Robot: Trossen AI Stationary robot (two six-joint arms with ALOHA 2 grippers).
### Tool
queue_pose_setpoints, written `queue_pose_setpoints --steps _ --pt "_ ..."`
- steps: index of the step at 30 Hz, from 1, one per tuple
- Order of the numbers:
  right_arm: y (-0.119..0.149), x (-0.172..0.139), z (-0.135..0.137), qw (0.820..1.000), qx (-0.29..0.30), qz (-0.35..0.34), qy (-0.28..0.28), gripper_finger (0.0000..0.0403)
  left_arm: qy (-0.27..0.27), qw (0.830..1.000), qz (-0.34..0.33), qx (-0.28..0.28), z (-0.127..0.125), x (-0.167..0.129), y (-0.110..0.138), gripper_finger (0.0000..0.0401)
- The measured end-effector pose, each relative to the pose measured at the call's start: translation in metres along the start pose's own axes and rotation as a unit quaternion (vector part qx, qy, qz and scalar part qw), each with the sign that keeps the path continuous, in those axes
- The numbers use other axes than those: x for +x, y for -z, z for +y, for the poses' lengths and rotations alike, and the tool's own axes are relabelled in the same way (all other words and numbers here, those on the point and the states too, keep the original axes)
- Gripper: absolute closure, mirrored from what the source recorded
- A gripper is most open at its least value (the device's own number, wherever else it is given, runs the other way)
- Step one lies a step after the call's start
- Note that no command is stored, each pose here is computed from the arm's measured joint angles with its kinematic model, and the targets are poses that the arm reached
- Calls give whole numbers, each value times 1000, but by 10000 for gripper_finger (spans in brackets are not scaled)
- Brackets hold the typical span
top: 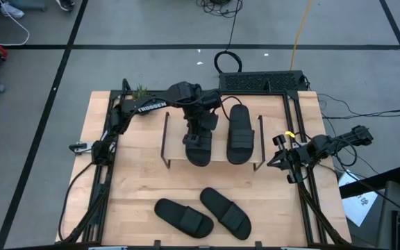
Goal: Pick and place slides into the shelf
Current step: Put the black slipper on the shelf, then adjust the shelf
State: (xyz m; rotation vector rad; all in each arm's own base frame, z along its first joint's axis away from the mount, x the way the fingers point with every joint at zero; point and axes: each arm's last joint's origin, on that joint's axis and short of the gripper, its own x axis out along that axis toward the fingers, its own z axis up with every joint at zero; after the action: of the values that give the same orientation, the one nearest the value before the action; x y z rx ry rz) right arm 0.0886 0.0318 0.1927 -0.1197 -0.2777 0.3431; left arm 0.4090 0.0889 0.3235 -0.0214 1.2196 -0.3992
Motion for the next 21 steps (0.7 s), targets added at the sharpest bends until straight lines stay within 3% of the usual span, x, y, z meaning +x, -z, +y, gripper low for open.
queue_pose_setpoints --steps 9,16,21 --pt "0 0 0 1000 0 1 1 403 -14 999 -28 24 -20 -22 -1 42" --pt "2 1 0 1000 4 9 0 403 -89 995 -18 32 -35 -46 6 47" --pt "3 2 0 1000 9 15 -1 403 -150 988 -16 14 -54 -81 22 109"
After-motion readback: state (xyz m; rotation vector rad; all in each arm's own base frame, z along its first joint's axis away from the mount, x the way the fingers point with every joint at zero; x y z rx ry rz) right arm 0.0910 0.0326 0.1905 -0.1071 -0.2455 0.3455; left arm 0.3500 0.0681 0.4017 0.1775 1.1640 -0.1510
